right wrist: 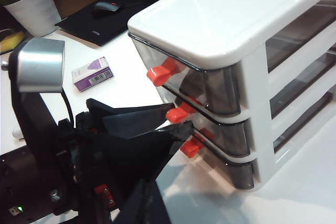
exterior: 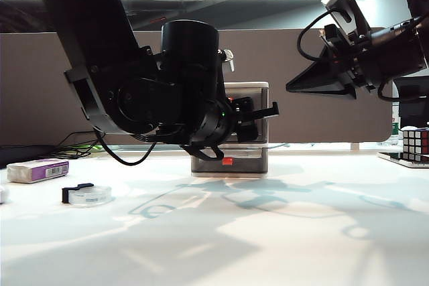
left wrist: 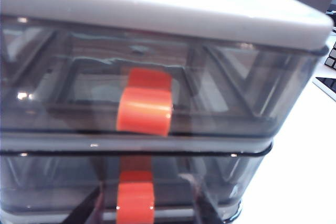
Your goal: Open the second layer of the drawer on the table, pick up the transparent tape on the table and put it in, and finally close the drawer.
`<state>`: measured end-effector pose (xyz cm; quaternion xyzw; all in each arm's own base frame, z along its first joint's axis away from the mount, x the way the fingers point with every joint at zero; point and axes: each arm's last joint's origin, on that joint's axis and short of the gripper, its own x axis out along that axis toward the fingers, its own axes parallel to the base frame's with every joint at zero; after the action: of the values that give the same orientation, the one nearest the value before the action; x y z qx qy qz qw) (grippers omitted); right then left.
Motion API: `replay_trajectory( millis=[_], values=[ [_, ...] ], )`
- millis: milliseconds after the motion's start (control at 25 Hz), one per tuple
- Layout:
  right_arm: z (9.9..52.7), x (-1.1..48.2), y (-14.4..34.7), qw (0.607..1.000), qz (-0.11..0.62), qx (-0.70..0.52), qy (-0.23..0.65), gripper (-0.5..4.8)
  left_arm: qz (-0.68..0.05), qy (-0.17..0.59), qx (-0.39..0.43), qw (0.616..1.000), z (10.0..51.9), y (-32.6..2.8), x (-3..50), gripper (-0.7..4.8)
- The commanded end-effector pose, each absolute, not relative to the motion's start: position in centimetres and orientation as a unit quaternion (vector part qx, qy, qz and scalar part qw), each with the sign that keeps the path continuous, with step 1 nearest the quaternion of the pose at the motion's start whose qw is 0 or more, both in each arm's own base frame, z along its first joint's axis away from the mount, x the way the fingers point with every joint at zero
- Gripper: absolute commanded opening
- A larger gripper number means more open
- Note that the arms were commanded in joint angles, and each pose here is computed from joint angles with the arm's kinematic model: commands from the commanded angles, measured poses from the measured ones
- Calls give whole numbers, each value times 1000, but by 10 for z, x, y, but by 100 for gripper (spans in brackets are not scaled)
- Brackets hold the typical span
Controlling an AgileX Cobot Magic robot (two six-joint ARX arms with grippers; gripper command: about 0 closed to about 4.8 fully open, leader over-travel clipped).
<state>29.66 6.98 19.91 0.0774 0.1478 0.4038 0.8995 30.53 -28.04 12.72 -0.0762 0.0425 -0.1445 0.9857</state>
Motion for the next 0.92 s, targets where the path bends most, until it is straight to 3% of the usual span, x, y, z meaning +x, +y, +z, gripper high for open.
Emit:
replay_trajectory(
  millis=[40, 760, 880, 920],
  values=[
    [202, 297, 70, 899, 407, 76, 140, -5, -148, 35, -80, 985, 131, -282, 306, 205],
    [200, 297, 70, 898, 406, 77, 149, -5, -142, 34, -79, 986, 131, -280, 308, 204],
    [200, 297, 70, 898, 406, 78, 150, -5, -142, 34, -79, 986, 131, -280, 308, 113],
    [200, 297, 70, 898, 406, 78, 149, -5, -142, 34, -79, 986, 131, -280, 308, 111]
  ],
)
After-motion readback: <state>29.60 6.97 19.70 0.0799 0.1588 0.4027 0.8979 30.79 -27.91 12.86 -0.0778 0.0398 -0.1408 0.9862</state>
